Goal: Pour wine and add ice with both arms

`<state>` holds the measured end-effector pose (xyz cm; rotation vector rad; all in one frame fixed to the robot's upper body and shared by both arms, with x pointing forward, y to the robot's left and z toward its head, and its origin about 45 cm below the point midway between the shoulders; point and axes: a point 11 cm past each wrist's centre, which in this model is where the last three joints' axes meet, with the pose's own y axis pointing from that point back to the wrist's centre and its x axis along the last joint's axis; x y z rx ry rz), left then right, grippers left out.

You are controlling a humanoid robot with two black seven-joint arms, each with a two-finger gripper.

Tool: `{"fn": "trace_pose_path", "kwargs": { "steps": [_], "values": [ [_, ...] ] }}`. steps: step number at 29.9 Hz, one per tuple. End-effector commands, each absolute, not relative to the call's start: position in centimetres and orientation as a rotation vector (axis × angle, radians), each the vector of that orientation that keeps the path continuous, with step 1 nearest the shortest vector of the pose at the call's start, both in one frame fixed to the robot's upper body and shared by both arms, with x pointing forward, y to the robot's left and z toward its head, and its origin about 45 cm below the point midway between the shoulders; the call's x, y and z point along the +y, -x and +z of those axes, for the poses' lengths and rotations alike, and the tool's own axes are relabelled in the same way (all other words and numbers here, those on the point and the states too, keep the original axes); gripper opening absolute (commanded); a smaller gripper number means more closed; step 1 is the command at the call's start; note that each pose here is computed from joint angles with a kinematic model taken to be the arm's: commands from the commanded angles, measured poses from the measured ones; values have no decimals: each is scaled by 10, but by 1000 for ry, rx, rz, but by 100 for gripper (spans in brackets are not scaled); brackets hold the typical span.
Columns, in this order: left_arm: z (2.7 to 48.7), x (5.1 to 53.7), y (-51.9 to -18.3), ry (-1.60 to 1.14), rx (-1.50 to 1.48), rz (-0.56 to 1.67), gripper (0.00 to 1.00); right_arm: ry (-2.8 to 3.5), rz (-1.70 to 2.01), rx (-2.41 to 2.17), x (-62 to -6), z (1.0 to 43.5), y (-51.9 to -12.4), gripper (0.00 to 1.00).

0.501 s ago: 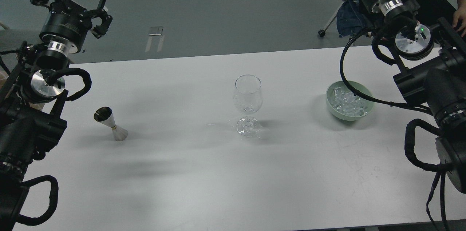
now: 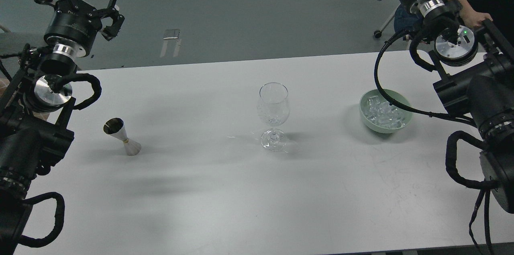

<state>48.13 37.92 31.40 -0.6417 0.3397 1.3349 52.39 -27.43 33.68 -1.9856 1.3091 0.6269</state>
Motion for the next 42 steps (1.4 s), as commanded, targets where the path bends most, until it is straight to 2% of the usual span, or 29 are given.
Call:
{"fn": "trace_pose_path", "kwargs": {
  "steps": [1, 35, 42],
  "values": [
    [322, 377, -483, 651, 325, 1312, 98, 1994, 635, 1309, -274, 336, -524, 100],
    [317, 369, -481, 649, 321, 1284, 98, 1987, 617, 1309, -277, 337, -523, 100],
    [321, 372, -474, 646, 306, 1277, 98, 1973, 646, 1345, -285, 319, -518, 100]
  ]
}}
